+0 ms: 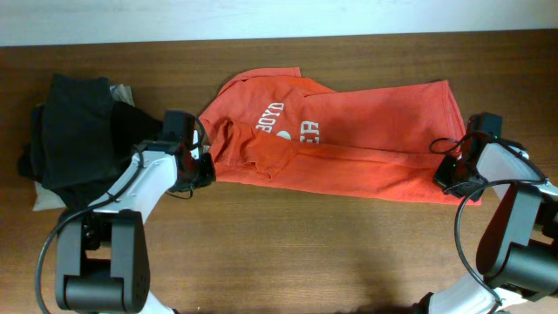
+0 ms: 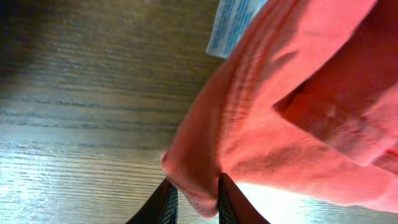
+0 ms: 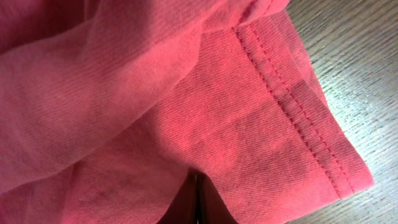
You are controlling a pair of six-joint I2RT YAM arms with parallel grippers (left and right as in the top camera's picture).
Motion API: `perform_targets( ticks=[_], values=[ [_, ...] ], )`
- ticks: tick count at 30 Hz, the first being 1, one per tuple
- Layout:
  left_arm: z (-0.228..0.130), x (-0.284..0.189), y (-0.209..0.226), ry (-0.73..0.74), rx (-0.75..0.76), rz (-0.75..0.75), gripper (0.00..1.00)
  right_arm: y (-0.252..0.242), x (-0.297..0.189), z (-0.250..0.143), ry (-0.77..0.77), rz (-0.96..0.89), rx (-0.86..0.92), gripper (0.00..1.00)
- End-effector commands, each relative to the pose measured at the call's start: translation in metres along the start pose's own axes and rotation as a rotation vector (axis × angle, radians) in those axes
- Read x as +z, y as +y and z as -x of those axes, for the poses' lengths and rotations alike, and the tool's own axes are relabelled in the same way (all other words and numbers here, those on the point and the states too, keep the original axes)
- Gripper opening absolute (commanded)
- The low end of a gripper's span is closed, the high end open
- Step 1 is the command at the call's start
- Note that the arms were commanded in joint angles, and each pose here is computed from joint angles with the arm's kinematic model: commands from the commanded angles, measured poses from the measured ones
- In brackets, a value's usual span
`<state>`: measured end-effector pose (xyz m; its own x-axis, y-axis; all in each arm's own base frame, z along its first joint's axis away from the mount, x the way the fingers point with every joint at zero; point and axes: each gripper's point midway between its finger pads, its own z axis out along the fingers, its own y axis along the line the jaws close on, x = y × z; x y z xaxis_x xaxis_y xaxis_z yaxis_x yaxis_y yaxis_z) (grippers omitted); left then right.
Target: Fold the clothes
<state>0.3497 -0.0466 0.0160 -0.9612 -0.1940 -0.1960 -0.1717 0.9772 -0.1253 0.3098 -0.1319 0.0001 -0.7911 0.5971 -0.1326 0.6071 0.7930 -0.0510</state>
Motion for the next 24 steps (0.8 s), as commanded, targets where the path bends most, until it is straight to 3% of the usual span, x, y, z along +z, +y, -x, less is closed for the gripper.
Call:
perform_targets(
  ticks=[1, 8, 12, 16, 22, 24],
  values=[
    [-0.004, 0.007, 0.019, -0.006, 0.005, 0.103, 0.01, 0.000, 0.003, -0.005, 0.013, -0.006, 0.000, 0.04],
    [-0.018, -0.013, 0.079, 0.015, -0.024, 0.452, 0.00, -0.013, 0.002, -0.009, 0.027, -0.079, -0.003, 0.04],
    [-0.062, -0.024, 0.091, 0.187, -0.068, 0.514, 0.00, -0.031, -0.001, -0.030, 0.105, -0.166, 0.033, 0.04],
    [-0.076, -0.033, 0.095, 0.244, -0.062, 0.533, 0.00, -0.050, -0.004, -0.047, 0.181, -0.202, 0.106, 0.04],
    [-0.068, -0.060, 0.082, 0.162, -0.055, 0.453, 0.01, -0.054, -0.009, -0.055, 0.227, -0.164, 0.161, 0.04],
    [-0.061, -0.081, 0.076, 0.083, -0.065, 0.405, 0.18, -0.053, -0.022, -0.048, 0.174, -0.141, 0.169, 0.04]
  ],
)
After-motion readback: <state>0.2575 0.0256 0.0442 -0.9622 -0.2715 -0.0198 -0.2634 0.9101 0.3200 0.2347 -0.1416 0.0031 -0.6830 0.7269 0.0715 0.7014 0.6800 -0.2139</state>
